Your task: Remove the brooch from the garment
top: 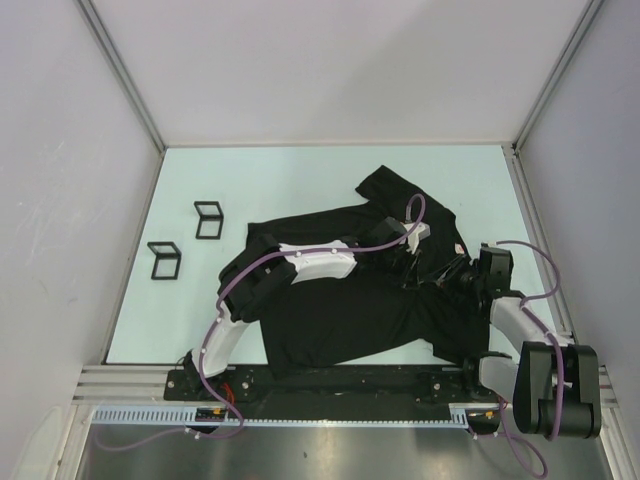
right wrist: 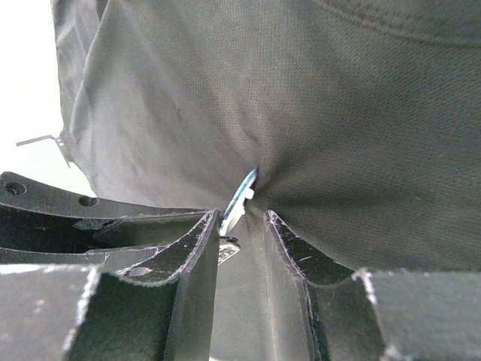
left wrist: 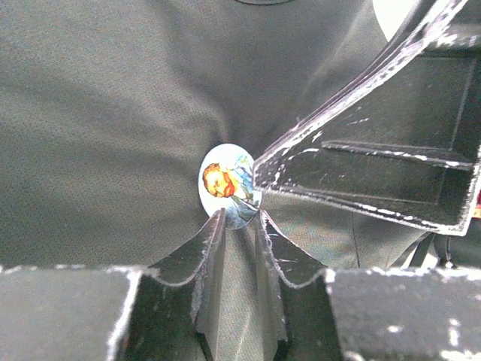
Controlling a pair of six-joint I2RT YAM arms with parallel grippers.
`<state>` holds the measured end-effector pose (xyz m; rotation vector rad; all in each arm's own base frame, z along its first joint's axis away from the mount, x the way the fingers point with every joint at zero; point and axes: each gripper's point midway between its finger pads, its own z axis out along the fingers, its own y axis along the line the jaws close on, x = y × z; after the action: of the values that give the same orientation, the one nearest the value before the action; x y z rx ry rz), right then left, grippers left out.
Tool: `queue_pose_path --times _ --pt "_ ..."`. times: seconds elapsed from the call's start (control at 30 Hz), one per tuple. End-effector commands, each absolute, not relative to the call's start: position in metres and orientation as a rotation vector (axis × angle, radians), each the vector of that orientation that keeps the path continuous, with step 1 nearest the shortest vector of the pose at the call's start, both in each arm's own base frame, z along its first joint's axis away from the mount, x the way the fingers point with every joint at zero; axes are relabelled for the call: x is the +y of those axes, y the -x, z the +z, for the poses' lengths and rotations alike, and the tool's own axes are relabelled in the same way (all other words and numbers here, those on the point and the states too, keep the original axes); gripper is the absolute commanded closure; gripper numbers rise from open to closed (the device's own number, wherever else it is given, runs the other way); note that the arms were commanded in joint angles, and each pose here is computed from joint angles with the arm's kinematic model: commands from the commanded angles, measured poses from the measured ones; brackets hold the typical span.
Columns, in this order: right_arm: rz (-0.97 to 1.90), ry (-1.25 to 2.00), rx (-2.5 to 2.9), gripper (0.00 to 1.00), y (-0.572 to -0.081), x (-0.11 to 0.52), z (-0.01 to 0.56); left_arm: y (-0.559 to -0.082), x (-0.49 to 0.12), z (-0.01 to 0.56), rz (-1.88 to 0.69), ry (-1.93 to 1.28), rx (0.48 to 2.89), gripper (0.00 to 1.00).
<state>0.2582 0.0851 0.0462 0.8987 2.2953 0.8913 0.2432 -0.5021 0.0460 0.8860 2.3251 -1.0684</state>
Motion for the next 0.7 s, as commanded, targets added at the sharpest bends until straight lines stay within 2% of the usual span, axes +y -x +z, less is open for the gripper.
queue_pose_path --times 0.0,0.17,0.3,0.43,0.53,0.67 --pt "0.762 -0.827 2.285 0.66 -0.263 0.071 0.052 -0.253 -0.511 0.065 -1.076 -0.885 2.258 0.75" --pt "0.719 -0.791 2.291 0.68 -0.262 0.070 0.052 -0.254 -0.511 0.067 -1.085 -0.877 2.256 0.80" --pt "0.684 -0.737 2.293 0.78 -0.265 0.072 0.054 -0.255 -0.511 0.068 -1.087 -0.872 2.257 0.85" --pt "0.650 -0.663 2.313 0.80 -0.268 0.082 0.055 -0.254 -0.511 0.069 -1.088 -0.872 2.260 0.88" --pt "0.621 -0.629 2.317 0.80 -0.269 0.086 0.054 -0.254 -0.510 0.067 -1.083 -0.870 2.265 0.94" --pt "0.576 -0.622 2.318 0.80 -0.269 0.084 0.053 -0.256 -0.508 0.069 -1.069 -0.857 2.270 0.90"
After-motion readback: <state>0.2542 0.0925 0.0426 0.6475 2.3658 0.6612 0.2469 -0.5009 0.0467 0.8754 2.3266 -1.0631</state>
